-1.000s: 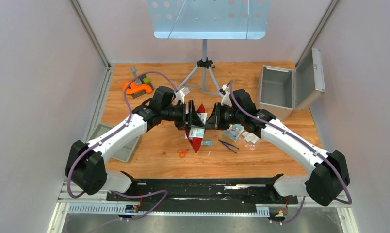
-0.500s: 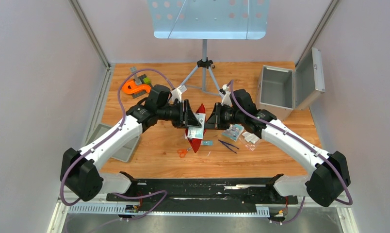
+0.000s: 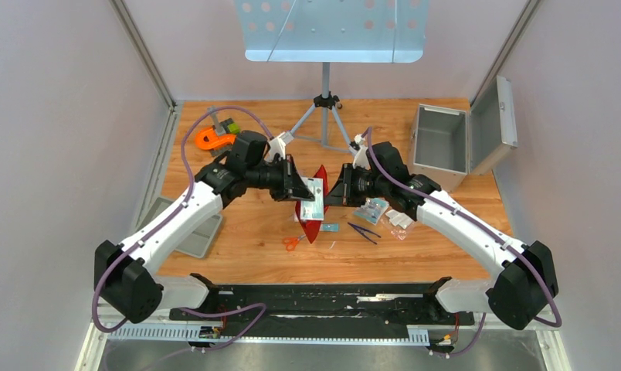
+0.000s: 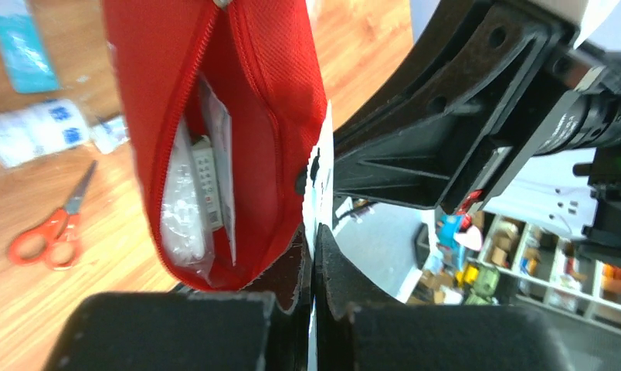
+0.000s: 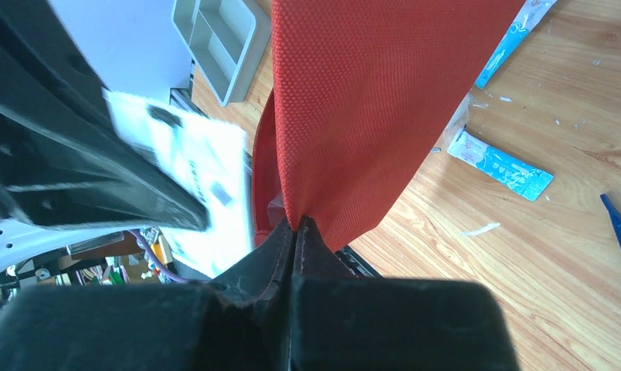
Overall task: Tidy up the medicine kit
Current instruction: Place the medical item at the medicine pouch.
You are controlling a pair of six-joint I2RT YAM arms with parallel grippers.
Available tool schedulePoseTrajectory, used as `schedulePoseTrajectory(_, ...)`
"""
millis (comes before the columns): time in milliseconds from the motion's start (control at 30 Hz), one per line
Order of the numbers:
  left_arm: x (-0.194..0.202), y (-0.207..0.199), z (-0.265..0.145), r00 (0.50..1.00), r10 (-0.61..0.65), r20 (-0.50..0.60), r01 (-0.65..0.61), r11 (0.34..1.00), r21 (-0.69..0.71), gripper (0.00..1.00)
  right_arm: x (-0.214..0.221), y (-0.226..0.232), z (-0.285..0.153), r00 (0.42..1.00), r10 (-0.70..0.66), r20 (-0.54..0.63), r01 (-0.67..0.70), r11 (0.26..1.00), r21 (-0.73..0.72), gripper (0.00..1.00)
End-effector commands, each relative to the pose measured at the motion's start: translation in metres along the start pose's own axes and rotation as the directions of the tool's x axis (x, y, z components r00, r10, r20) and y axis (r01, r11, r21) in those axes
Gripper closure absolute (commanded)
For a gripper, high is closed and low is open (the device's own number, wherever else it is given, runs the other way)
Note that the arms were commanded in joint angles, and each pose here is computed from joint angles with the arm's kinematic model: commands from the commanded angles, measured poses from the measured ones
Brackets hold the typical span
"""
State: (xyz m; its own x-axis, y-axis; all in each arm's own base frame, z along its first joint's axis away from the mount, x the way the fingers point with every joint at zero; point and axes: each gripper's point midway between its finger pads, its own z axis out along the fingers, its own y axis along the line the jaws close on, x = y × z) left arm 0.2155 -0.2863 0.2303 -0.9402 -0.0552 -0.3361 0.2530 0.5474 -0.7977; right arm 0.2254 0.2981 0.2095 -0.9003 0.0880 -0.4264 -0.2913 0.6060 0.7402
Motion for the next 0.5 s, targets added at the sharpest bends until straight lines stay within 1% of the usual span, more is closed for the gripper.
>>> schedulePoseTrajectory(0, -0.035, -0.030, -0.039, 0.987, 0.099, 0.130, -0.095, 0.995, -0.037, 1.00, -0.015, 0.026, -0.012, 0.997, -0.033, 0.070, 0.038, 0.996, -0.076, 1.00)
schedulePoseTrajectory(33, -0.041, -0.029, -0.043, 0.980, 0.135, 0.144, -0.126, 0.990, -0.070, 1.00, -0.014, 0.026, -0.012, 0.997, -0.032, 0.070, 0.038, 0.996, -0.076, 1.00)
schedulePoseTrajectory(67, -0.047, -0.026, -0.048, 0.978, 0.142, 0.155, -0.123, 0.984, -0.125, 1.00, -0.014, 0.026, -0.012, 0.997, -0.031, 0.070, 0.037, 0.996, -0.076, 1.00)
schedulePoseTrajectory(133, -0.054, -0.018, -0.049, 0.975, 0.177, 0.138, -0.148, 0.970, -0.193, 1.00, -0.014, 0.027, -0.012, 0.997, -0.032, 0.068, 0.037, 0.996, -0.078, 1.00)
schedulePoseTrajectory(167, -0.056, -0.013, -0.045, 0.978, 0.170, 0.121, -0.141, 0.967, -0.213, 1.00, -0.014, 0.027, -0.012, 0.997, -0.034, 0.067, 0.039, 0.996, -0.079, 1.00)
schedulePoseTrajectory(233, -0.058, -0.010, -0.040, 0.980, 0.168, 0.105, -0.141, 0.964, -0.226, 1.00, -0.014, 0.028, -0.012, 0.997, -0.034, 0.066, 0.040, 0.996, -0.080, 1.00)
schedulePoseTrajectory(333, -0.059, -0.013, -0.033, 0.979, 0.179, 0.103, -0.154, 0.966, -0.210, 1.00, -0.015, 0.029, -0.012, 0.997, -0.035, 0.069, 0.041, 0.996, -0.079, 1.00)
schedulePoseTrajectory(467, -0.055, -0.004, -0.024, 0.971, 0.226, 0.079, -0.196, 0.941, -0.277, 1.00, -0.015, 0.029, -0.011, 0.997, -0.030, 0.068, 0.035, 0.996, -0.077, 1.00)
